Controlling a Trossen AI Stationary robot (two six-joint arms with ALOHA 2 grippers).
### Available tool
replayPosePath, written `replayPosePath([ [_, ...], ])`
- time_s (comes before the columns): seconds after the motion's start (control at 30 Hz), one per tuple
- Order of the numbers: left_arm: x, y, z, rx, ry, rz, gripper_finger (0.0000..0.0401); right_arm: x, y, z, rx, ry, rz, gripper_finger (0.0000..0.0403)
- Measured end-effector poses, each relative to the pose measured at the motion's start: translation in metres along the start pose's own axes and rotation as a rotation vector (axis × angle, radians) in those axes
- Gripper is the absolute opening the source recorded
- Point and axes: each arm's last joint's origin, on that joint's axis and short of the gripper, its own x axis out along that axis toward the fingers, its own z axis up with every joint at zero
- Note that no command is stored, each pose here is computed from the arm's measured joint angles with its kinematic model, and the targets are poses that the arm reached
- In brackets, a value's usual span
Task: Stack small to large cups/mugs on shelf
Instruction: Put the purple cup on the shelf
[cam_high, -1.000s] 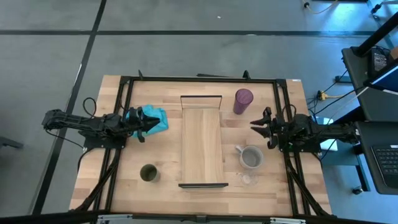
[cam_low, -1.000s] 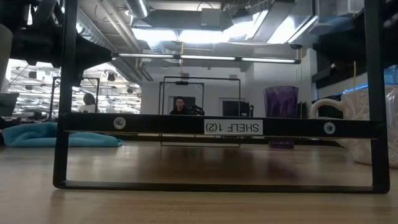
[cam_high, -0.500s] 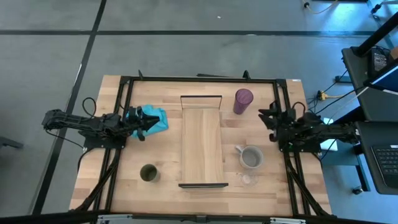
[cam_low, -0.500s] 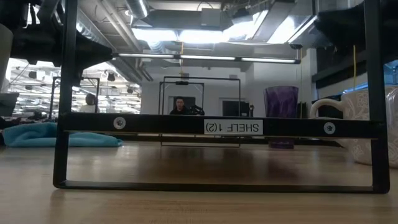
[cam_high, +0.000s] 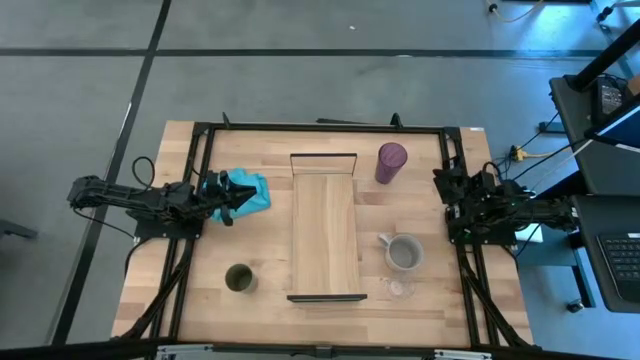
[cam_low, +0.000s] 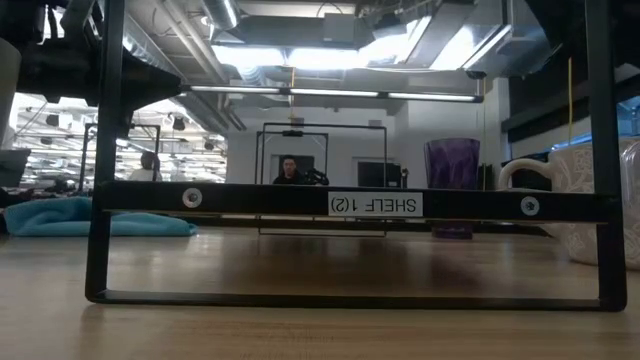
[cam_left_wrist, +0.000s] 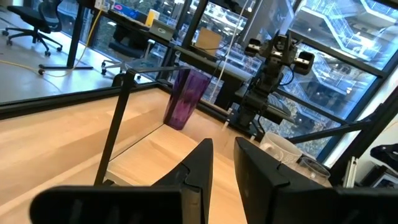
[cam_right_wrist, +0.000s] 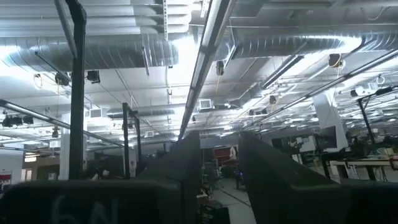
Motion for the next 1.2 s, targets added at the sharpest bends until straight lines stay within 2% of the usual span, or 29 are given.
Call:
replayPosePath([
  [0.3,0.0,0.001,0.001,-0.006,-0.016,0.024,0.006,0.0,0.0,0.004,-0.017,-0.042,0.001,0.0112],
  [0.4,0.0,0.001,0.001,-0.006,-0.017,0.026,0.006,0.0,0.0,0.006,0.058,-0.066,0.004,0.0112],
  [0.47,0.0,0.001,0.001,-0.006,-0.023,0.04,0.006,-0.001,0.0,0.015,0.119,-0.148,-0.013,0.0112],
  [0.57,0.0,0.001,0.001,-0.006,-0.03,0.054,0.006,0.004,0.001,0.034,0.065,-0.201,-0.026,0.0112],
  [0.63,0.0,0.001,0.001,-0.006,-0.03,0.054,0.006,0.012,0.003,0.045,0.014,-0.135,-0.022,0.0112],
  [0.7,0.0,0.002,0.001,-0.006,-0.03,0.055,0.006,0.021,0.004,0.056,-0.025,-0.006,-0.062,0.0112],
  [0.87,0.0,0.001,0.001,-0.006,-0.03,0.055,0.006,0.043,0.003,0.088,-0.103,0.261,-0.289,0.0112],
  [1.0,0.0,0.002,0.001,-0.005,-0.03,0.055,0.006,0.055,0.001,0.106,-0.04,0.431,-0.524,0.0112],
  [1.13,0.0,0.002,0.001,0.012,-0.037,0.071,0.006,0.06,0.003,0.106,0.043,0.718,-0.629,0.0112],
  [1.2,0.0,0.002,0.001,0.012,-0.043,0.085,0.006,0.067,0.004,0.103,0.099,0.797,-0.658,0.0112],
])
